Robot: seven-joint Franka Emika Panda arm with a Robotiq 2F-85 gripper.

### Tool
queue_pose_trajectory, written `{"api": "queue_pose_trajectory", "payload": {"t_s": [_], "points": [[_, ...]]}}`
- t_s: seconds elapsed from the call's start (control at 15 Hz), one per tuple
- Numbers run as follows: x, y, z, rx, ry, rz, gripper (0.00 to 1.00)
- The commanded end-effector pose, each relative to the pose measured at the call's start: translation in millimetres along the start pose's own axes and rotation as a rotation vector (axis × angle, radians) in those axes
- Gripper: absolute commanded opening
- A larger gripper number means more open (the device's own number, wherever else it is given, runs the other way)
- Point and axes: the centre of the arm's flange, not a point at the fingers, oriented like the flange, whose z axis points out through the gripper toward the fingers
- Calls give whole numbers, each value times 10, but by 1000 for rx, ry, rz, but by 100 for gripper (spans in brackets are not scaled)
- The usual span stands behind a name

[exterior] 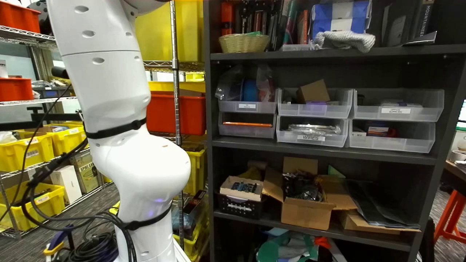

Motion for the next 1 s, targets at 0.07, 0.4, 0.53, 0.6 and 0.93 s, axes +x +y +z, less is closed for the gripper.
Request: {"api": "queue_pose_trajectory", "payload": {"t_s": [0.07, 0.4, 0.53, 0.6, 0.93], "points": [[82, 74, -74, 42, 3, 23, 100], [87, 96, -24, 59, -16, 31, 100], [67, 138, 27, 61, -27, 45, 100], [57, 163, 53, 62, -32, 52, 100], [10, 245, 138, 64, -43, 71, 100]]}}
